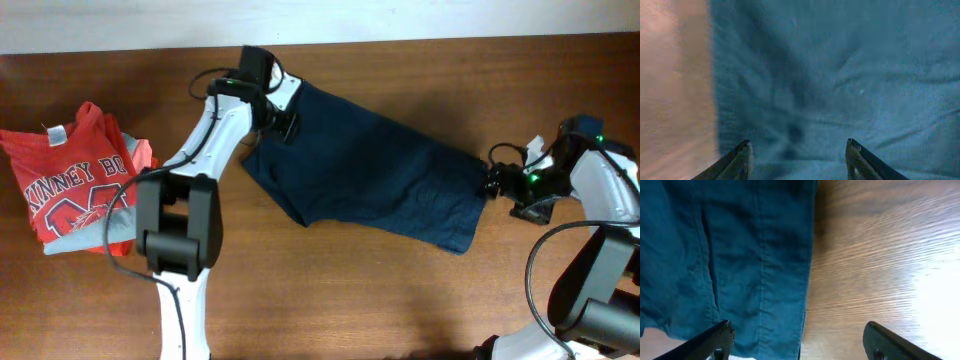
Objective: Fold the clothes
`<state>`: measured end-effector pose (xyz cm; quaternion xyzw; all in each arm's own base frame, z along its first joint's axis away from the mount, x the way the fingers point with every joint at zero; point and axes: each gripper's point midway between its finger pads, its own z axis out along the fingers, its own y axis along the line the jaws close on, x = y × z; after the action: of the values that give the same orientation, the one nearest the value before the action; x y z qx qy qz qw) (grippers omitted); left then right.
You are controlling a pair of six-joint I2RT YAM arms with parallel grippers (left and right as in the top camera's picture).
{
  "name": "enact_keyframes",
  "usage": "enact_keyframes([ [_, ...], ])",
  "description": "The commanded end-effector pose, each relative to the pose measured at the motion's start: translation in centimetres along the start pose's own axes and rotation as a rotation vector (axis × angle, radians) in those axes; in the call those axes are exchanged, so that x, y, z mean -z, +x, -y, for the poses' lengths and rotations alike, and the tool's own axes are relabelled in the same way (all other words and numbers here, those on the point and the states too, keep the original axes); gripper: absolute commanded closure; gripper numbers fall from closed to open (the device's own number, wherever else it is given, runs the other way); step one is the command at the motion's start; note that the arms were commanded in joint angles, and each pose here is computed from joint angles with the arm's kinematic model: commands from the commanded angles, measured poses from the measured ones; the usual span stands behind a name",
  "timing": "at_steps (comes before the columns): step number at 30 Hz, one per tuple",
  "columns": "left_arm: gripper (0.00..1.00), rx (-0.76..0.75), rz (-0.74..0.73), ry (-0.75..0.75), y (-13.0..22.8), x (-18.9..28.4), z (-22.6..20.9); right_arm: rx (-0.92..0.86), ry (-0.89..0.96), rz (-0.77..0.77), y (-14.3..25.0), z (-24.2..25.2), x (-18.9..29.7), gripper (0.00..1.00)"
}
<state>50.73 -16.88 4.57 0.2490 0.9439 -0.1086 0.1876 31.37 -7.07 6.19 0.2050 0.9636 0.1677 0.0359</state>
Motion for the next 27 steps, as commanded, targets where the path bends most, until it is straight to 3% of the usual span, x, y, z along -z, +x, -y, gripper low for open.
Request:
enact_keyframes([
  [1,0.41,-0.009,-0.082,0.015,2.3,-2.6,0.0,0.008,-0.068,-0.03,1.2,-0.6,-1.5,0.13],
  [4,0.48,0.002,-0.148,-0.011,3.9,-2.9,-0.5,0.007,-0.103,-0.027,1.6,-0.8,-2.4,0.14],
  [9,0.71,0.045,-0.302,-0.015,7.6,-2.0,-0.1,0.014,-0.146,-0.011,1.8,-1.1,-3.6,0.14],
  [12,0.77,0.085,-0.38,-0.002,9.4,-1.5,0.4,0.02,-0.154,0.003,1.8,-1.0,-4.2,0.14],
  [16,0.8,0.1,-0.442,0.011,10.8,-0.9,0.9,0.028,-0.169,0.019,1.8,-1.0,-4.9,0.14],
  [27,0.8,0.1,-0.442,0.011,10.8,-0.9,0.9,0.06,-0.277,-0.004,1.5,-3.0,-7.5,0.19],
])
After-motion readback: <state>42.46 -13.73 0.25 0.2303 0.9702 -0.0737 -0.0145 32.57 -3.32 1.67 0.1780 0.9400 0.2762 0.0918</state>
